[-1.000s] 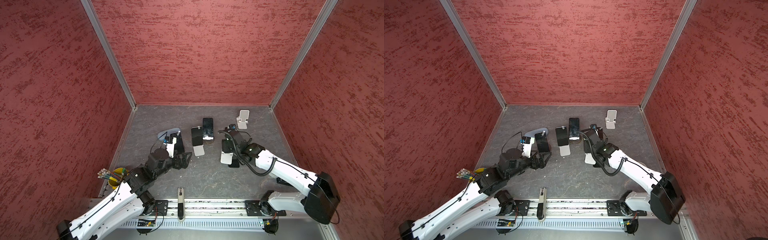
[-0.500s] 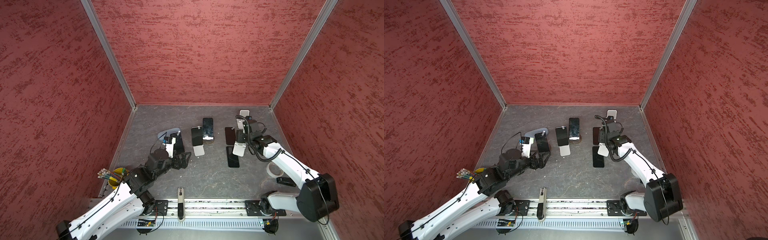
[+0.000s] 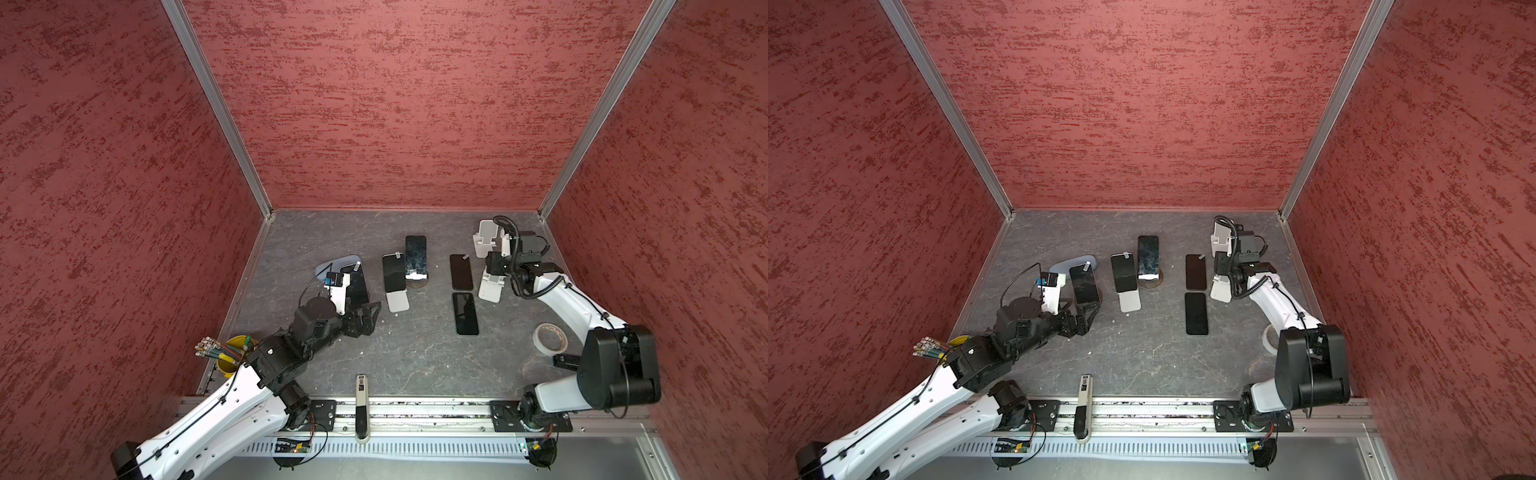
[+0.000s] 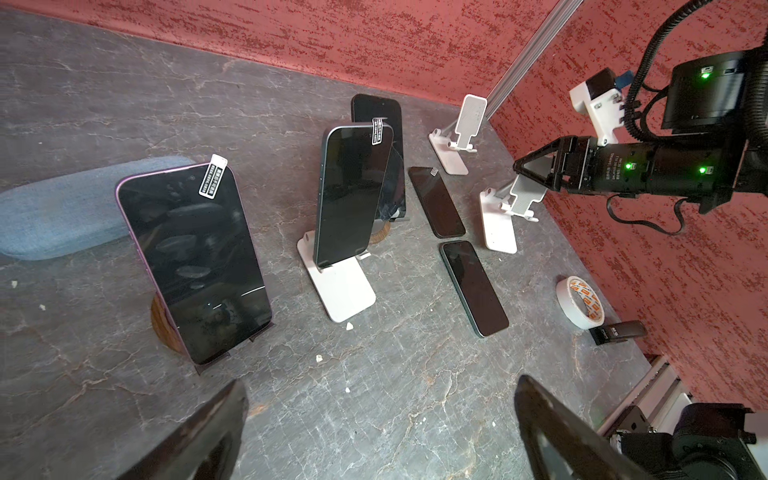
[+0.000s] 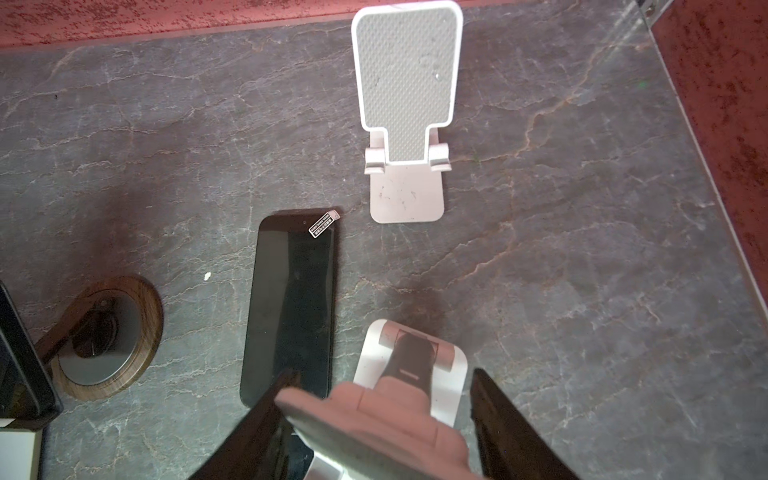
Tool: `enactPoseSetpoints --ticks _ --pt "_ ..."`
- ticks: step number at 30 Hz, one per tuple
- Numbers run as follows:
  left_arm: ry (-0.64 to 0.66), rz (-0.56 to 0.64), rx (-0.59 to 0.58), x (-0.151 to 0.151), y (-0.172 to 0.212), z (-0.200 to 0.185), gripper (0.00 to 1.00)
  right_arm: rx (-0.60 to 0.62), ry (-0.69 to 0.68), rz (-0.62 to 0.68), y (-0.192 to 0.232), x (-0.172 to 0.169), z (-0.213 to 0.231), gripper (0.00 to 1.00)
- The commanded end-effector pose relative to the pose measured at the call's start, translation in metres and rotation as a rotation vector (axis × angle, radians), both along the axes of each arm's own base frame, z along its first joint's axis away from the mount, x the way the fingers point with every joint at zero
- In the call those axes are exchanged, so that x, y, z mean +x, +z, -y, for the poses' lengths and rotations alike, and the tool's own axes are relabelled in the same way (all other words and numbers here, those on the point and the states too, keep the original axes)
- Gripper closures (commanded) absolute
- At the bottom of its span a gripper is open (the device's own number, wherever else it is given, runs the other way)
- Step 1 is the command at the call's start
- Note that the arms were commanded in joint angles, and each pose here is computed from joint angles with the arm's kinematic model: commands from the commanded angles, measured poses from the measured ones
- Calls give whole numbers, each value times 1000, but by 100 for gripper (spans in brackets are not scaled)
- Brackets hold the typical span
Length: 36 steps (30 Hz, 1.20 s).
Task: Remove the phone from the phone stand
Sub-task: 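Lift the white stand with the right gripper and carry it toward the back corner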
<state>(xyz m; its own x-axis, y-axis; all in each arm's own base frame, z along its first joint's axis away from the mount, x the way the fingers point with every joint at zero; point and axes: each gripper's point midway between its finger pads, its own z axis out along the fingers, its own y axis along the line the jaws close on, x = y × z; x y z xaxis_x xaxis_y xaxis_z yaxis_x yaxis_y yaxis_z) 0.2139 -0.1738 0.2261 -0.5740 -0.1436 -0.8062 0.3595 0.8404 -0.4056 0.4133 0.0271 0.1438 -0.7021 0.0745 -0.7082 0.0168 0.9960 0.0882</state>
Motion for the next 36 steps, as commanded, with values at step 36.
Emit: enactPoseSetpoints --ticks 36 --pt "-37 168 -2 19 34 13 1 -35 355 14 -30 54 3 33"
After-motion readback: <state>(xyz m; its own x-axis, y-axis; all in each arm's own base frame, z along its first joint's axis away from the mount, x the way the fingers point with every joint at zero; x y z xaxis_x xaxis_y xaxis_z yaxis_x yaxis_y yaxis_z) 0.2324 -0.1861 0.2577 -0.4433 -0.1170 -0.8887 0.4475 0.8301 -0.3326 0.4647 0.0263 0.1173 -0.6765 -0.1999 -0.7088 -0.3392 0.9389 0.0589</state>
